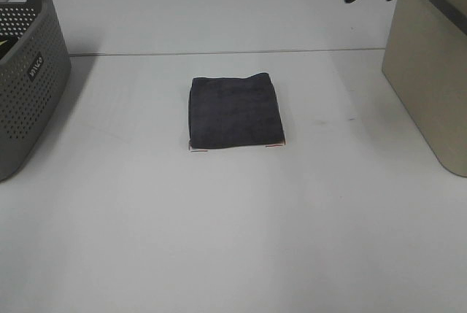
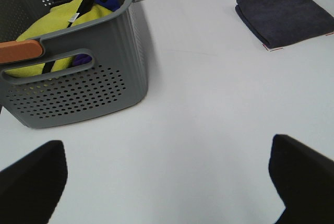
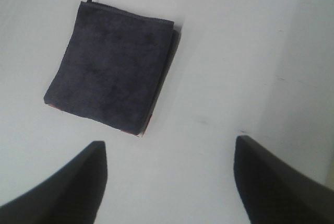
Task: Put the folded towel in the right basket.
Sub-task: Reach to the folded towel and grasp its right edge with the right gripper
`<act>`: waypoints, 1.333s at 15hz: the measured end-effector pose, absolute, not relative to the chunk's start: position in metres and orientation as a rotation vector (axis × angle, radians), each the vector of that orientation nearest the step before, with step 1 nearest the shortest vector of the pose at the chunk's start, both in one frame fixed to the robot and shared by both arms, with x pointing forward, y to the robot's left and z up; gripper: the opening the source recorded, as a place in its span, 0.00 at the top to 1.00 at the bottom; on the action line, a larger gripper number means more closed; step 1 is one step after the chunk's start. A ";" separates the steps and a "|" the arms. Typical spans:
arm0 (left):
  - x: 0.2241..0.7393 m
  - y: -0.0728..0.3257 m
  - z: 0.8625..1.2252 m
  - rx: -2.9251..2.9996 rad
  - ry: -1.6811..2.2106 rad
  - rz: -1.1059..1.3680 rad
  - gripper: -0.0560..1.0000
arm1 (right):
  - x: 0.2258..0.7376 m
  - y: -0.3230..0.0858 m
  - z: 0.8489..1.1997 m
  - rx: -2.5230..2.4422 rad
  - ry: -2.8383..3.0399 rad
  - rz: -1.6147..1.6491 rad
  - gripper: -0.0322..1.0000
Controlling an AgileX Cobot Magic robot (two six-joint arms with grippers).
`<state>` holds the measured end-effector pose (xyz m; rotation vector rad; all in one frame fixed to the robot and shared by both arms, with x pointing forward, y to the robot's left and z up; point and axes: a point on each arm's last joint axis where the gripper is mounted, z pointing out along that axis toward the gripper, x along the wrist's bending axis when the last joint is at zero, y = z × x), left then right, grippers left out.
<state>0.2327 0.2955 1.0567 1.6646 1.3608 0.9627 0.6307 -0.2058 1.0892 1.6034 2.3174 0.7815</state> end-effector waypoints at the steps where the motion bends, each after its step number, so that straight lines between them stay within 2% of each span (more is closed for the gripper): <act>1: 0.233 0.295 1.057 1.665 1.361 0.963 0.01 | 0.639 -0.194 1.076 1.602 2.358 0.770 0.34; 6: 0.233 0.295 1.057 1.665 1.361 0.963 0.01 | 0.673 -0.164 1.024 1.734 2.490 0.798 0.26; 13: 0.233 0.295 1.057 1.665 1.361 0.963 0.01 | 0.706 -0.144 0.953 1.940 2.604 0.820 0.24; 20: 0.233 0.295 1.057 1.665 1.361 0.963 0.01 | 0.731 -0.162 0.894 2.162 2.598 0.827 0.24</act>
